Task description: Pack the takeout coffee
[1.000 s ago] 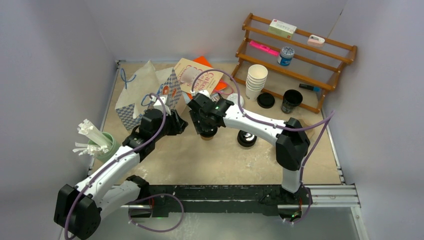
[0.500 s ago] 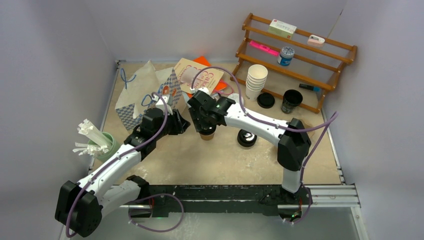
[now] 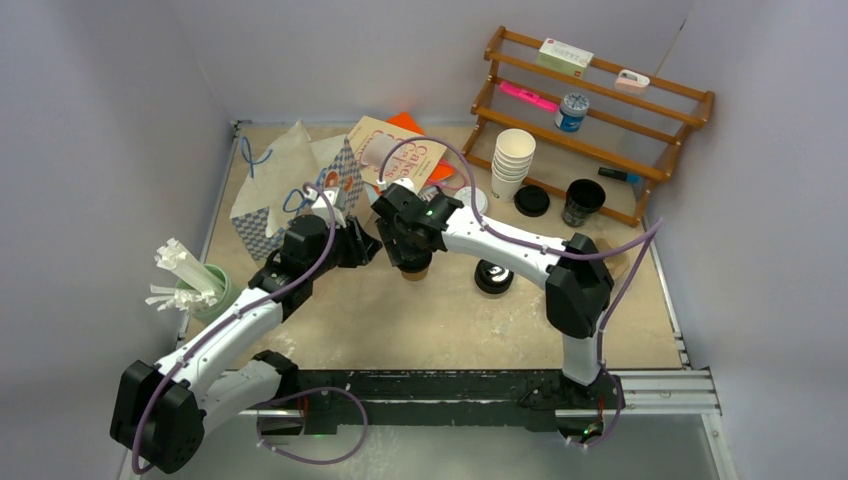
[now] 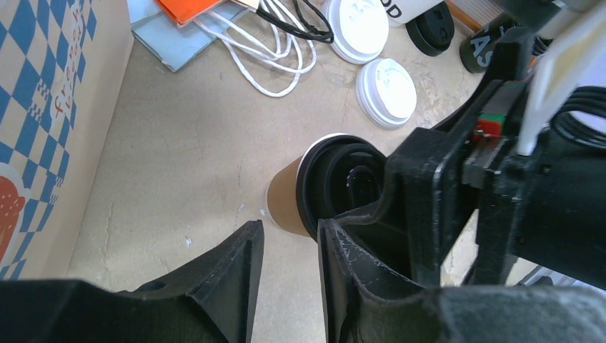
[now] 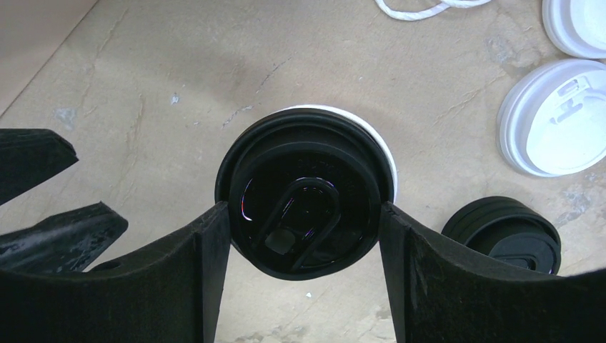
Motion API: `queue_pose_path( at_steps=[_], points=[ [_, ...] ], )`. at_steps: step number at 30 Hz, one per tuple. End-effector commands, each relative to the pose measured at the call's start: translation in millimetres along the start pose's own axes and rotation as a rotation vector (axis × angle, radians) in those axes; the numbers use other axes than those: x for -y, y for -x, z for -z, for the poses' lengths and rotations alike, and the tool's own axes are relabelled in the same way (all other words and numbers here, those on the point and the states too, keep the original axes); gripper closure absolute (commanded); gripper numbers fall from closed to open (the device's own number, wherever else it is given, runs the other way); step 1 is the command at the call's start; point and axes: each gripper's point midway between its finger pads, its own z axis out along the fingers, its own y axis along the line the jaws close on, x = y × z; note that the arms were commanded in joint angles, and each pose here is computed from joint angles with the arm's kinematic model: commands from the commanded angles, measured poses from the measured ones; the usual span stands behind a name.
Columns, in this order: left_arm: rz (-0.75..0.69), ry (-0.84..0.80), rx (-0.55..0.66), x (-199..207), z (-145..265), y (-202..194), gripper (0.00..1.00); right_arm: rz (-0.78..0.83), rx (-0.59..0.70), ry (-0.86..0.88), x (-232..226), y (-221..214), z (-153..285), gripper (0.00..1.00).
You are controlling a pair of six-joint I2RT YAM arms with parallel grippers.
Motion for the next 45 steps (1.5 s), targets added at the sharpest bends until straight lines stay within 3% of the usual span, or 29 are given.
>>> queue_pose_path(
  at_steps=[1,32,45],
  points=[
    [-0.011,-0.029,0.032,4,-2,6,0.64,0.015,0.018,-0.013,0,8,4,0.32],
    [-0.010,-0.054,0.000,5,-9,-3,0.65,0.012,-0.063,-0.020,5,-20,-16,0.32],
    [-0.001,-0.196,-0.076,27,-20,-17,0.65,-0.001,-0.071,-0.016,20,-38,6,0.32]
  ],
)
